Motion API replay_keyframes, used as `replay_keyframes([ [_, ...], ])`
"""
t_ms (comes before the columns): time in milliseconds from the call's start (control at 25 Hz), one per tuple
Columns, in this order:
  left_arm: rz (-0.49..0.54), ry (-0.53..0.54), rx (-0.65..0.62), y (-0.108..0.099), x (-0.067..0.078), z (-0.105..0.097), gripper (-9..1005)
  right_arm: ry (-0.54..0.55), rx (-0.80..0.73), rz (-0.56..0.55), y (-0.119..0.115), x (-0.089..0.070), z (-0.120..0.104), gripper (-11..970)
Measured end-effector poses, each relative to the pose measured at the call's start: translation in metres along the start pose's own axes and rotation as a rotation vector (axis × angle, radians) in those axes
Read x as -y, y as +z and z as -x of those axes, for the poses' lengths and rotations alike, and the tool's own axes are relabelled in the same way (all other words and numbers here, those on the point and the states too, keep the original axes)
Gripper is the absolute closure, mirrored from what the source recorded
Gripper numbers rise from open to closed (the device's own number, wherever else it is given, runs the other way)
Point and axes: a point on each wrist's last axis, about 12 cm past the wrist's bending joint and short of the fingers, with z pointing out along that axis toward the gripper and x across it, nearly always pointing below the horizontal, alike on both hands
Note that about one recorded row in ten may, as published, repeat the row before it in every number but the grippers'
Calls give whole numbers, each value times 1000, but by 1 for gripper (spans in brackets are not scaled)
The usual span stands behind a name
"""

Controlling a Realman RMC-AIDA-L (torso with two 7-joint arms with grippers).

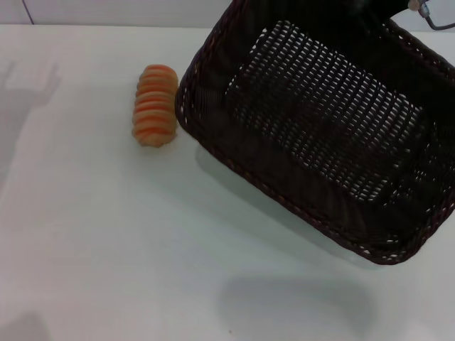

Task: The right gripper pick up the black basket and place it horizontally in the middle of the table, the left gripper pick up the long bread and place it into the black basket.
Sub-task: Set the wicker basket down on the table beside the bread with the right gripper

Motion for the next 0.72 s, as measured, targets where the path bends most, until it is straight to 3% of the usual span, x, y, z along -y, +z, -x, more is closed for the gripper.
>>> replay_keyframes([
  [120, 2, -4, -1, 0, 0, -1, 136, -91, -12, 36, 1, -4, 5, 814],
  [440, 12, -21, -16, -4, 1, -5, 136, -193, -9, 175, 2, -17, 9, 815],
  [720, 16, -35, -29, -5, 4, -9, 136, -284, -95, 280, 20, -25, 7, 816],
])
